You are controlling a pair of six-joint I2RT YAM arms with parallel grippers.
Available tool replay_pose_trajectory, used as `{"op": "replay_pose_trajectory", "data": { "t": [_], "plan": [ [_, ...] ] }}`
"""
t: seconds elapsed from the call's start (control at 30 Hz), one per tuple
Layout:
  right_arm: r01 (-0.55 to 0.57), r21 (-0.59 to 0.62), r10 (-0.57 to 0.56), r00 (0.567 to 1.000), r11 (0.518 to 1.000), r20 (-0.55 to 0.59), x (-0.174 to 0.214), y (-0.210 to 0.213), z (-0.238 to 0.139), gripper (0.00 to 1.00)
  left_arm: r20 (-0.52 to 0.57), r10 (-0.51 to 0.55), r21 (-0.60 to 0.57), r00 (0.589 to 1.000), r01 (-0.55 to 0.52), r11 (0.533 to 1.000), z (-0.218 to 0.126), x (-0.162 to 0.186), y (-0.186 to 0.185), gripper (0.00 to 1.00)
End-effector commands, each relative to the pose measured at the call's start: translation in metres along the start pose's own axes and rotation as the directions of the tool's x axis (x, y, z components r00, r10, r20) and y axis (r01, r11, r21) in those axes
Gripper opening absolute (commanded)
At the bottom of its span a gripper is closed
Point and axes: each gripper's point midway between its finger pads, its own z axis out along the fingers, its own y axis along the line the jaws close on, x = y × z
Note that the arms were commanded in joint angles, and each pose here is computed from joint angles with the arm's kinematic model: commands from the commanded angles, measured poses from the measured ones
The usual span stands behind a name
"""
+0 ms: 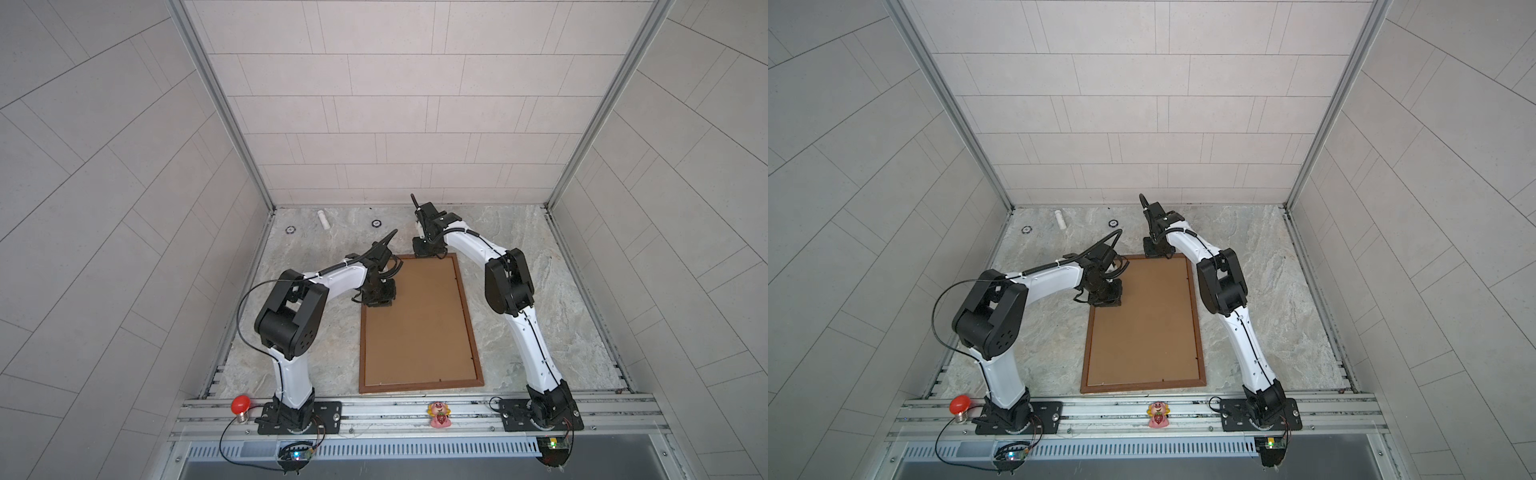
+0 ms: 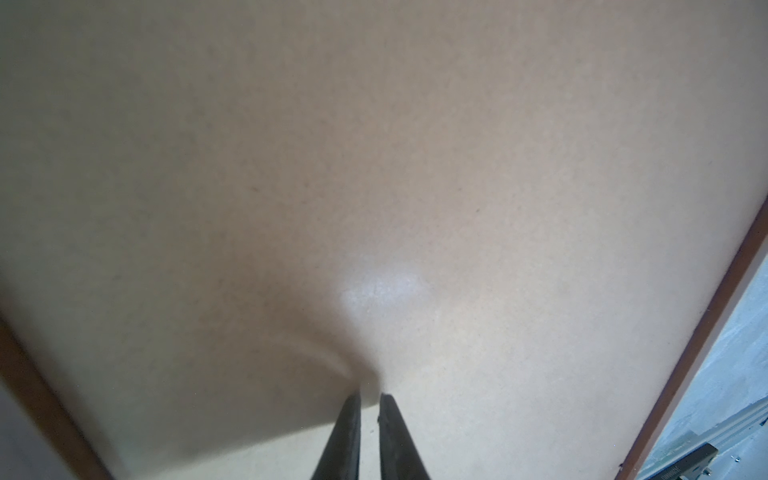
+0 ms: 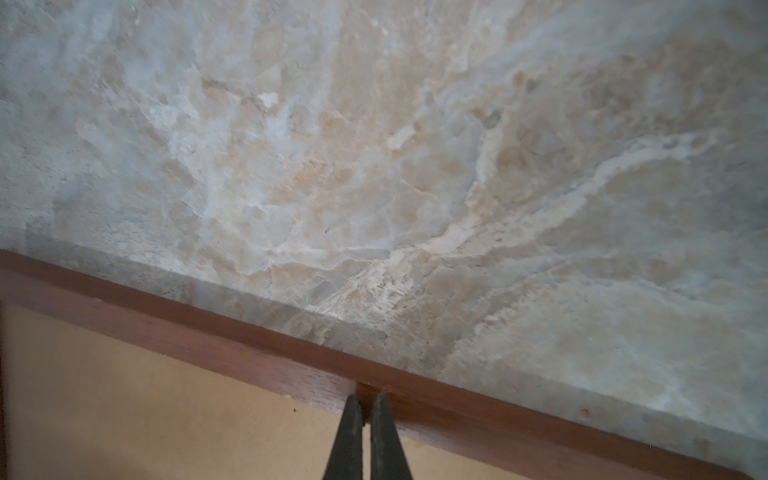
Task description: Put the photo into the frame
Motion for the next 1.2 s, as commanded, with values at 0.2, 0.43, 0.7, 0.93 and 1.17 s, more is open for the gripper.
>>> {"op": "replay_pose_trajectory", "data": {
  "t": [0.2,0.43,0.7,0.93,1.17],
  "plan": [
    [0.016,0.052,-0.013,0.997,0.999,-0.075,0.023,-0.01,0.008,0.0,-0.006,0.002,-0.001,1.0,-0.002,1.0,0.0,0.004,-0.001,0.16],
    [0.017,0.043,-0.013,0.996,0.999,-0.092,0.03,-0.009,0.011,0.0,-0.003,0.003,0.001,1.0,-0.003,1.0,-0.001,0.004,-0.002,0.16],
    [0.019,0.055,-0.014,0.995,0.998,-0.097,0.035,-0.012,0.009,0.0,0.002,0.003,0.003,1.0,-0.003,1.0,-0.001,0.002,-0.002,0.16],
    [0.021,0.044,-0.016,0.994,0.999,-0.103,0.039,-0.01,0.008,0.0,0.001,0.002,0.003,1.0,-0.002,1.0,-0.001,0.003,-0.002,0.16],
    [0.022,0.038,-0.018,0.993,0.999,-0.115,0.045,-0.01,0.01,0.0,-0.003,-0.005,-0.015,1.0,0.005,1.0,0.0,0.003,0.001,0.16]
  ]
}}
